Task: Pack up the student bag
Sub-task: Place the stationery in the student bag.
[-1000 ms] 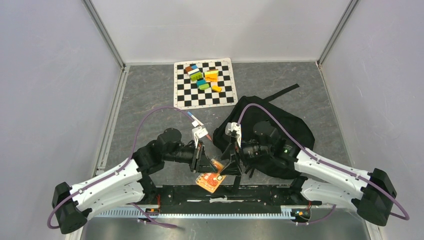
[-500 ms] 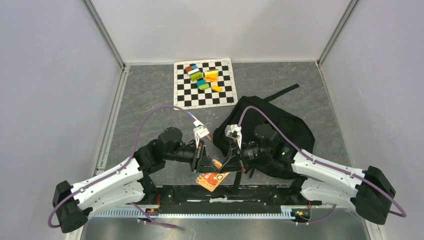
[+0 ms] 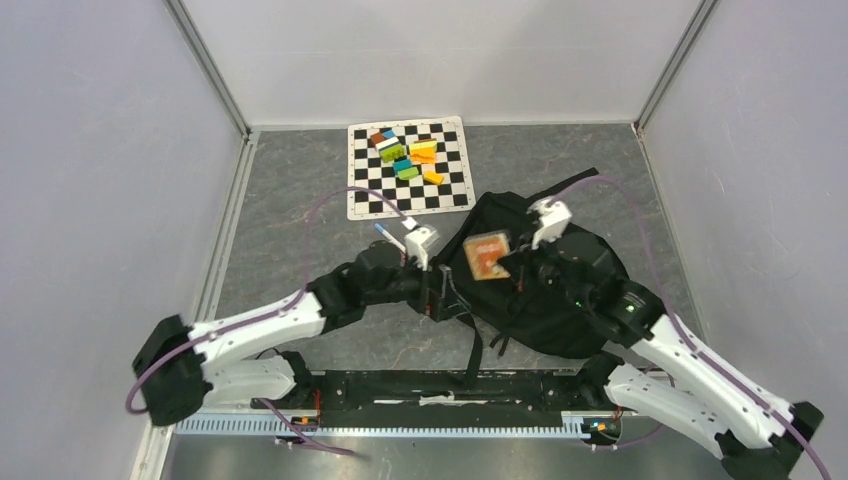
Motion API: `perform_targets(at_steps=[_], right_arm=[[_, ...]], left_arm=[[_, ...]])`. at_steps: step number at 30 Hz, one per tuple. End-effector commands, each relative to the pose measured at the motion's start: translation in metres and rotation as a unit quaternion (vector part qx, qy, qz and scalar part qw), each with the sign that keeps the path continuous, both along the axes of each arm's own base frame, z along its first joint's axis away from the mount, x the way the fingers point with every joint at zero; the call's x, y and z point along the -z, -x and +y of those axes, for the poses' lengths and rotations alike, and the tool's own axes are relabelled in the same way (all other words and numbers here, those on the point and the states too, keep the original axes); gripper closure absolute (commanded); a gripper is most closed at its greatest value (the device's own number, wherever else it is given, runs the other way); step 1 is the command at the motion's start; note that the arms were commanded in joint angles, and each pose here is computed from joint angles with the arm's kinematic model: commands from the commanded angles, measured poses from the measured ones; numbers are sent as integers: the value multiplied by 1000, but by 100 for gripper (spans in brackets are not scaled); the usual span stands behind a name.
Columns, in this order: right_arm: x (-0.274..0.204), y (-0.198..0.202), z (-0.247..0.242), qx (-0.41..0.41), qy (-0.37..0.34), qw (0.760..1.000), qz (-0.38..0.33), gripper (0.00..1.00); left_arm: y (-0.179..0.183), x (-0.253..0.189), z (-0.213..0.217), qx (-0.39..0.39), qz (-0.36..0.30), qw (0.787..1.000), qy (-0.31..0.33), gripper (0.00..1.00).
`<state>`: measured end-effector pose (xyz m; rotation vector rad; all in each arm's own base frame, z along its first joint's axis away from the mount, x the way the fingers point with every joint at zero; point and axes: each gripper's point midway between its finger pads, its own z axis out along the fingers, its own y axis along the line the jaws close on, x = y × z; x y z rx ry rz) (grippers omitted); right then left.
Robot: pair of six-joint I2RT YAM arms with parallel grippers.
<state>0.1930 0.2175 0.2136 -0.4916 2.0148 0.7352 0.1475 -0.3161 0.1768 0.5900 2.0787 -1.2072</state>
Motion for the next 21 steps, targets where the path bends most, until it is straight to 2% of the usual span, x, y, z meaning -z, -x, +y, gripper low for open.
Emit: perform_targets(at_steps=[1,4,6,11,15,19,21], right_arm=[[-48,-40,-93,261,22,962,-81,100],[-58,-41,-136,355,47,929,-100,100],[-59,-39,-152,385,64,915,-101,100],[-45,-35,-152,382,72,917,-83,100],[-26,-30,-148,374,63,923,-66,100],[-3,-26,-144,370,50,927,-44,100],[6,-24,-137,360,32,932,-33,100]], left_arm=[[-16,-11,-48,8,-46,999,-17,0],[-17,-5,-84,14,-36,999,-36,1],[-21,2,-102,4,-24,999,-45,1],[-47,22,-120,-68,1,995,-66,2],[-69,34,-123,-113,-7,989,-96,7],[-75,50,-127,-113,-8,984,-141,27],[-79,54,-129,-120,-10,982,-148,31]])
